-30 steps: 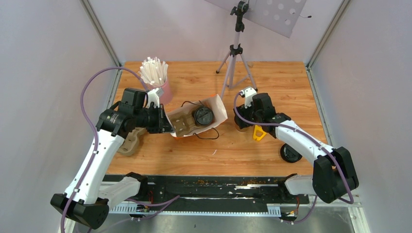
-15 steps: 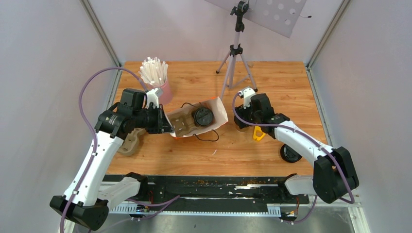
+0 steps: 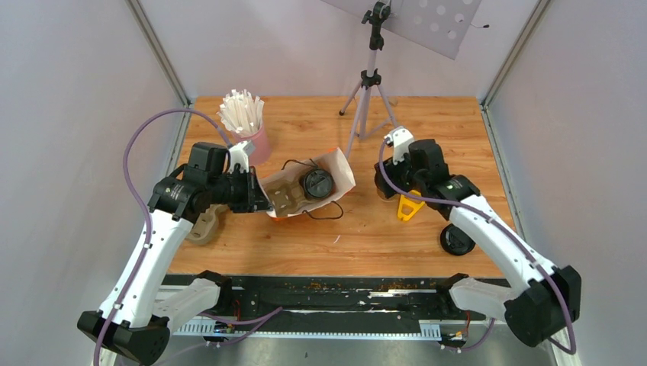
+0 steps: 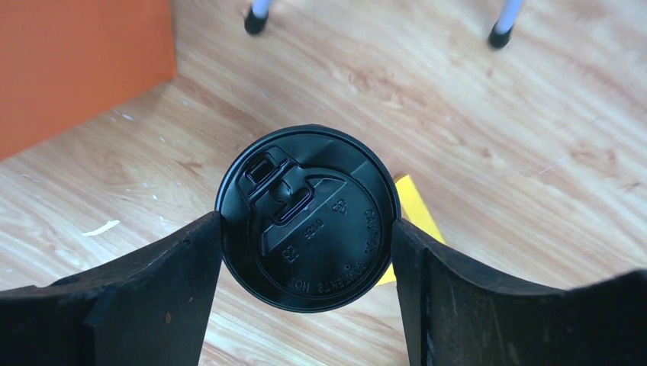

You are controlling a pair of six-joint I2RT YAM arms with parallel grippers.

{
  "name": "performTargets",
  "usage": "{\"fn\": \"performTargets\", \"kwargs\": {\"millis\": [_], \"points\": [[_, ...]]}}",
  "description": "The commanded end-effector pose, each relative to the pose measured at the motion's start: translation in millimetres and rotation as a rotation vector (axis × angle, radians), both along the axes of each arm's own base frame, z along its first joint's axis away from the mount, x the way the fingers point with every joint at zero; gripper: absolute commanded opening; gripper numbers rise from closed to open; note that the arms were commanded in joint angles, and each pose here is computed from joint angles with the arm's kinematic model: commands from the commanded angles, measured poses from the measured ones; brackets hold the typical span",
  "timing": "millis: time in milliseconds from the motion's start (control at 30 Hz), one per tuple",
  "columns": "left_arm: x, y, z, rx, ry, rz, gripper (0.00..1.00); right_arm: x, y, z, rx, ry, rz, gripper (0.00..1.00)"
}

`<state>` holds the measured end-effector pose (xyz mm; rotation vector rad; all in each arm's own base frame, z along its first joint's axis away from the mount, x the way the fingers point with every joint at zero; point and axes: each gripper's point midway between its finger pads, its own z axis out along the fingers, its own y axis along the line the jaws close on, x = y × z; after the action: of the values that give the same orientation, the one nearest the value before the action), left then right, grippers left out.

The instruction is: Pack the takeout coffee

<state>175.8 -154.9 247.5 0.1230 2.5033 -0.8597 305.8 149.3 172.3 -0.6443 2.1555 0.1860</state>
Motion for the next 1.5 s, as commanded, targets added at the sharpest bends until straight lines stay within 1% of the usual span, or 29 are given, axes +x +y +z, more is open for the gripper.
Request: {"fn": "performTargets", "kwargs": {"millis": [0,100,200,267,400,533,700,833,1000,1200,1333,1467], "points": [[4.4,-4.2,11.1,-0.037,-0.052,-0.004,0.05,-14.0,2.3,73.6,0.057,-0.126,0.053,0.61],[4.6,-3.9,11.0,-0.034,-0.054,-0.005,0.05,-23.7,4.8,109.2,0.073,-0.203,0.093,0.61],[4.5,-3.8,10.4,-0.032,-0.052,-0.007,0.05,-36.9,18.5,149.1,0.092,-0.294,0.177,0.61],[5.2,-3.8,10.2,-0.031,-0.052,-0.006,0.05,-47.8,31.1,168.6,0.096,-0.327,0.241,0.61],[6.9,-4.7,11.0,-0.034,-0.053,-0.007,0.05,-68.2,56.7,195.6,0.091,-0.378,0.335,0.62],[7.7,-4.9,10.5,-0.032,-0.052,-0.007,0.05,-84.3,83.9,207.8,0.117,-0.400,0.420,0.62],[7.7,-4.6,9.7,-0.031,-0.052,-0.006,0.05,-91.9,109.9,201.5,0.161,-0.422,0.504,0.63],[7.9,-5.1,8.3,-0.030,-0.050,-0.012,0.05,-93.1,136.9,194.6,0.200,-0.482,0.621,0.63],[7.8,-7.3,7.5,-0.034,-0.050,-0.034,0.05,-97.8,163.5,168.4,0.140,-0.528,0.819,0.64],[6.6,-9.5,8.9,-0.042,-0.061,-0.060,0.05,-93.1,179.0,134.5,0.037,-0.592,0.955,0.65],[4.3,-13.9,8.1,-0.064,-0.056,-0.091,0.06,-90.8,183.6,116.5,-0.046,-0.559,1.028,0.65],[4.6,-11.6,10.8,-0.052,-0.075,-0.088,0.08,-100.0,185.4,111.9,-0.071,-0.531,1.104,0.64]]}}
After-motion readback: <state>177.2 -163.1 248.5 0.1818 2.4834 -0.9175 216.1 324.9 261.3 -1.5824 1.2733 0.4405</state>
